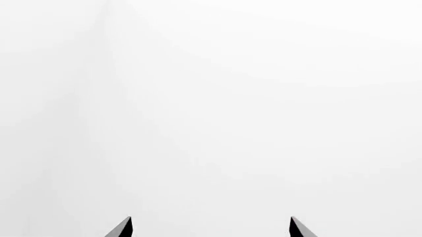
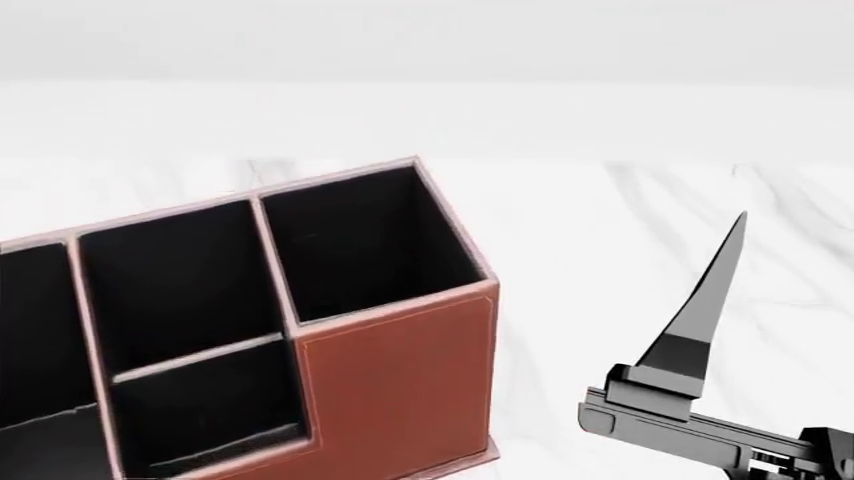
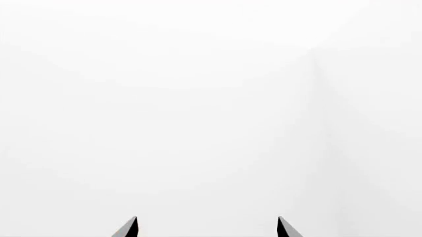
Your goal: Pick up the book and place it in the front compartment of the caddy.
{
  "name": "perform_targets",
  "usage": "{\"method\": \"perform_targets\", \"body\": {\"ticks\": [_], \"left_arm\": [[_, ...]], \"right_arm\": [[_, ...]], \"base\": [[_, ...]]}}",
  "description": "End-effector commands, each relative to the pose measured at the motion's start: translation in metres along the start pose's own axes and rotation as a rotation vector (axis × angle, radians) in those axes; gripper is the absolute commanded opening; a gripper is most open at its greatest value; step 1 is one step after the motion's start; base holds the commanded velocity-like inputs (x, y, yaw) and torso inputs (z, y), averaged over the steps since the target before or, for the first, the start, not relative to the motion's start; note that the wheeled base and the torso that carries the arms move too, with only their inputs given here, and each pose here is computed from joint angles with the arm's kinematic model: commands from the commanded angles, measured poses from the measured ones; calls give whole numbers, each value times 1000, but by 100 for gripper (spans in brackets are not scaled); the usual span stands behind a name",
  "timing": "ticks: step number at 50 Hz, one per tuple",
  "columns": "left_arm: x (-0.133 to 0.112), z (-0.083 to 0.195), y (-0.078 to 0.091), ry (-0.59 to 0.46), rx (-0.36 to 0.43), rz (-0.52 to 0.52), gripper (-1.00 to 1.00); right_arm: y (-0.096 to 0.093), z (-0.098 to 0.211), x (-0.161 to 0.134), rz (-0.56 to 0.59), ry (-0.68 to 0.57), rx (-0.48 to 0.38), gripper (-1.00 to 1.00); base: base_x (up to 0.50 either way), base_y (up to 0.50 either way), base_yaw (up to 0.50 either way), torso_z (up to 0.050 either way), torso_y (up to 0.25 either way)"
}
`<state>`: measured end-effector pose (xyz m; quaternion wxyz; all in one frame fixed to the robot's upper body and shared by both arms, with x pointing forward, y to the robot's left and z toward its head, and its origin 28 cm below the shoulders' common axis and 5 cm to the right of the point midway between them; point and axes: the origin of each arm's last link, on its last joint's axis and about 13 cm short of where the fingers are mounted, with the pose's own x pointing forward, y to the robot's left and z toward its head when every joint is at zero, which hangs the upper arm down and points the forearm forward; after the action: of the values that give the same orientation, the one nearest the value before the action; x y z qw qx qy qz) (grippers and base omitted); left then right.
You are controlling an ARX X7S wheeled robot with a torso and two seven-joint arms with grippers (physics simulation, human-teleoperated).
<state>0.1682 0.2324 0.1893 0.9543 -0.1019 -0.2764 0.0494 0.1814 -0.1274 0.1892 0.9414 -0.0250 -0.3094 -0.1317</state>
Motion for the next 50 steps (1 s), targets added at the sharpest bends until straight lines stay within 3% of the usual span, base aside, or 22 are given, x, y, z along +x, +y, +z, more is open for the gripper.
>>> {"method": "perform_targets", "body": {"ticks": [1, 6, 10, 22, 24, 28, 50], "left_arm": [[0, 0, 0, 0, -4, -1, 100], [0, 0, 0, -1, -7, -3, 100], [0, 1, 0, -2, -9, -4, 100], [0, 3, -1, -2, -10, -6, 100], [0, 2, -1, 0, -9, -5, 100], [0, 2, 0, 12, -13, -7, 100], [-1, 1, -1, 19, -1, -27, 100]], "right_arm": [[0, 0, 0, -9, -11, 3, 100], [-2, 0, -1, -20, -10, 8, 100], [0, -1, 1, -19, 8, -80, 100], [0, 0, 0, -4, 7, -50, 100], [0, 0, 0, -20, 12, 18, 100], [-1, 0, -1, -21, 2, -1, 100], [-1, 1, -1, -18, -6, -3, 100]], "base": [[500, 0, 0, 0, 0], [4, 0, 0, 0, 3], [0, 327, 0, 0, 0], [0, 500, 0, 0, 0], [0, 250, 0, 0, 0], [0, 0, 0, 5, 0], [0, 0, 0, 48, 0]]}}
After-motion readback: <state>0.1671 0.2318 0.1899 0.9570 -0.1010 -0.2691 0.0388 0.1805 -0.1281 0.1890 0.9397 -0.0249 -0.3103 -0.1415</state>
